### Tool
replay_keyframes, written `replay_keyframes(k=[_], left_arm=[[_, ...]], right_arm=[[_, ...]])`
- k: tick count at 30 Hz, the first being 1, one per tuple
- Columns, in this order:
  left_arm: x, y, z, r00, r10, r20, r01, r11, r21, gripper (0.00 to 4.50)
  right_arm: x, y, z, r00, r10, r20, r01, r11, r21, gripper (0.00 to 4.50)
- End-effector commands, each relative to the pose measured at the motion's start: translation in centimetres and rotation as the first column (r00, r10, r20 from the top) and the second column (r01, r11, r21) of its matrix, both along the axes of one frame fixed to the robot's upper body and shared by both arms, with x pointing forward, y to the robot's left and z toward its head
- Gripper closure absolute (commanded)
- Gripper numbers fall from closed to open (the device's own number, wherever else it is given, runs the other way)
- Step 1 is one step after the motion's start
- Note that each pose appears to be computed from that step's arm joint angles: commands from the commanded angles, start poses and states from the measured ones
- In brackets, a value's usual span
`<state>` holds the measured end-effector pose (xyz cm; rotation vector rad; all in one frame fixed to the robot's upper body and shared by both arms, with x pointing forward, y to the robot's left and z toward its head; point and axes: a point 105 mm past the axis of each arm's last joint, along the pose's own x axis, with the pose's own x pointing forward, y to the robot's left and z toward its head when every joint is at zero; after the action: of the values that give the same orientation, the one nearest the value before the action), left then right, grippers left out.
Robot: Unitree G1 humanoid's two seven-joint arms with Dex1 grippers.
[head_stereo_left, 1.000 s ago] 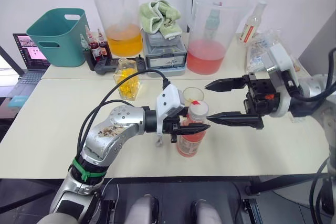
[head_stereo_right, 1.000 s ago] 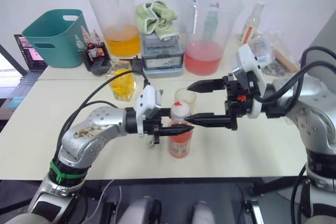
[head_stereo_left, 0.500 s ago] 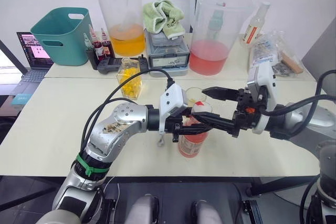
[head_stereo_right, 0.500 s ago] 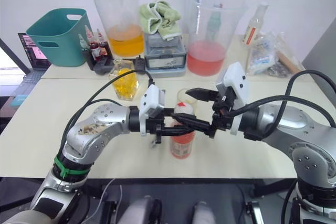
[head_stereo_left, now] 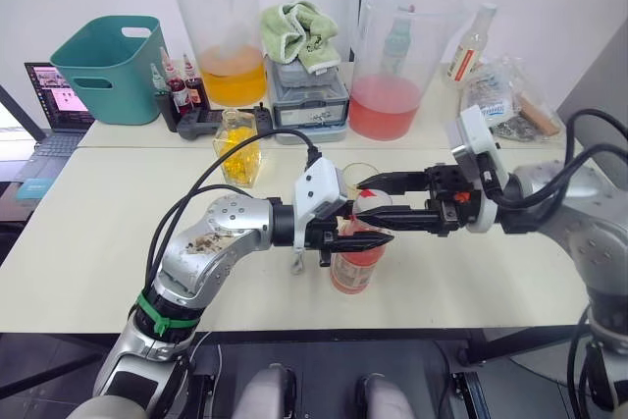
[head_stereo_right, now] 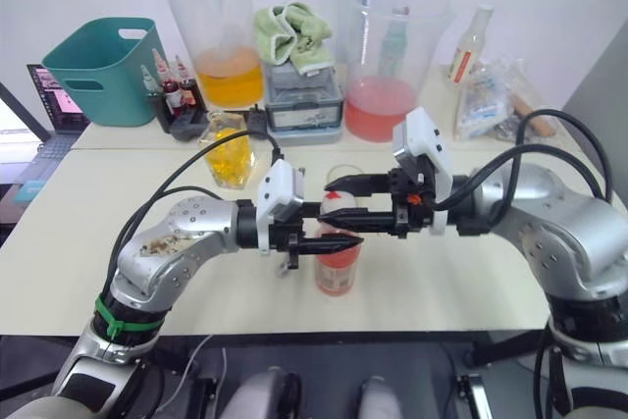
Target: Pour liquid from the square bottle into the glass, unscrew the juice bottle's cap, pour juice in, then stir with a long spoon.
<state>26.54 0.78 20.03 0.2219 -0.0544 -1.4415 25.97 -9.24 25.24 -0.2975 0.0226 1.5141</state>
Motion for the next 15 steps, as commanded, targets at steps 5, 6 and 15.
replay_keyframes(k=[5, 6, 15], left_arm=[[-0.3, 0.5, -1.4, 0.998, 0.036, -0.058, -0.033, 0.998, 0.047, 2.88], [-0.3, 0.5, -1.4, 0.998, 0.038, -0.059, -0.035, 0.998, 0.048, 2.88], [-0.3, 0.6, -1.5, 0.997, 0.033, -0.068, -0.029, 0.998, 0.048, 2.88]], right_arm=[[-0.1, 0.7, -0.6, 0.929, 0.367, -0.041, -0.369, 0.917, -0.151, 2.85], [0.0, 0.7, -0.3, 0.921, 0.388, -0.039, -0.389, 0.907, -0.159, 2.85], [0.2, -0.5, 2.7, 0.962, 0.271, 0.038, -0.268, 0.960, -0.079, 0.01]])
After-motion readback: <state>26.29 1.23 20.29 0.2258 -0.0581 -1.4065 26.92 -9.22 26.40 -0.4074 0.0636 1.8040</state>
